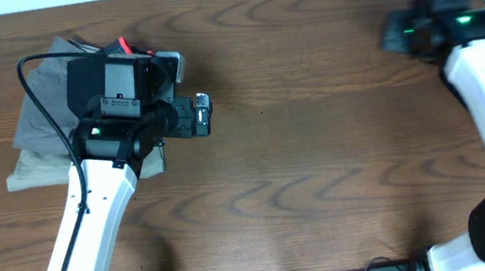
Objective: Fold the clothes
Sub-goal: 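Grasp the black polo shirt with the right gripper and drag it leftward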
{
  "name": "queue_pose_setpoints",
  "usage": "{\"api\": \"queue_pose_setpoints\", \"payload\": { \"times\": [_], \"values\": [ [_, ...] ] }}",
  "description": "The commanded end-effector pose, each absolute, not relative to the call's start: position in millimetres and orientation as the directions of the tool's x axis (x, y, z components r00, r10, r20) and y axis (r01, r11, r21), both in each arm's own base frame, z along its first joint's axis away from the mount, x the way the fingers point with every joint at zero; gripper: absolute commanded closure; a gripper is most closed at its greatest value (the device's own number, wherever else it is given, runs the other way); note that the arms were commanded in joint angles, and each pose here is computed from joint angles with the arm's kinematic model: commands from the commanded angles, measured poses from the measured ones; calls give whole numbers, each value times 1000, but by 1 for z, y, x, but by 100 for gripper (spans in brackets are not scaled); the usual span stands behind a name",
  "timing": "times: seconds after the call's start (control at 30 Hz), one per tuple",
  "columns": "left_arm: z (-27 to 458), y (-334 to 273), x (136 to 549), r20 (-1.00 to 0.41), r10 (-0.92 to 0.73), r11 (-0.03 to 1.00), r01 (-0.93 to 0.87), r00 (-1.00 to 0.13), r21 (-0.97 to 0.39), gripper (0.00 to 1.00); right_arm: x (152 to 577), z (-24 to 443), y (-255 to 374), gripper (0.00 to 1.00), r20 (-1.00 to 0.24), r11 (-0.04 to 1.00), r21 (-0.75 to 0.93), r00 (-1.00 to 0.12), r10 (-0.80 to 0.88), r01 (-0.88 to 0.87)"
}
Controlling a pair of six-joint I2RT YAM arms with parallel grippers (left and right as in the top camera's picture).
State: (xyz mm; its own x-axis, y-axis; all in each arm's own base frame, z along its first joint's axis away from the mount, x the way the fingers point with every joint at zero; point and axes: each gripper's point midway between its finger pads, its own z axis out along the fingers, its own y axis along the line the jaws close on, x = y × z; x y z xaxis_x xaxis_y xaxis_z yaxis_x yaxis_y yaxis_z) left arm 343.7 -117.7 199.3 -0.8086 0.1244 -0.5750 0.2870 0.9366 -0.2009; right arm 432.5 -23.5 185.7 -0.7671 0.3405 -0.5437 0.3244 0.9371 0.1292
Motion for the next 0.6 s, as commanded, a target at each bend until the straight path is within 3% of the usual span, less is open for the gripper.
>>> {"api": "queue_pose_setpoints", "payload": {
  "times": [0.0,0.23,0.43,0.5,0.57],
  "values": [
    [207,-117,348,-593,130,937,293,-795,-188,2,417,157,-112,37,-517,811,-3,-695,499,585],
    [207,-117,348,-596,130,937,294,-793,-187,2,406,74,-160,30,-345,729,-22,-690,636,684],
    [207,-117,348,-595,129,937,294,-793,-188,2,409,22,-170,29,-287,716,-52,-697,657,697],
    [207,-117,348,-595,130,937,294,-793,-187,2,413,15,-174,30,-296,713,-47,-691,659,700],
    [207,-117,348,-596,130,937,294,-793,-187,2,416,10,-176,38,-303,713,-45,-690,658,700]
  ]
}}
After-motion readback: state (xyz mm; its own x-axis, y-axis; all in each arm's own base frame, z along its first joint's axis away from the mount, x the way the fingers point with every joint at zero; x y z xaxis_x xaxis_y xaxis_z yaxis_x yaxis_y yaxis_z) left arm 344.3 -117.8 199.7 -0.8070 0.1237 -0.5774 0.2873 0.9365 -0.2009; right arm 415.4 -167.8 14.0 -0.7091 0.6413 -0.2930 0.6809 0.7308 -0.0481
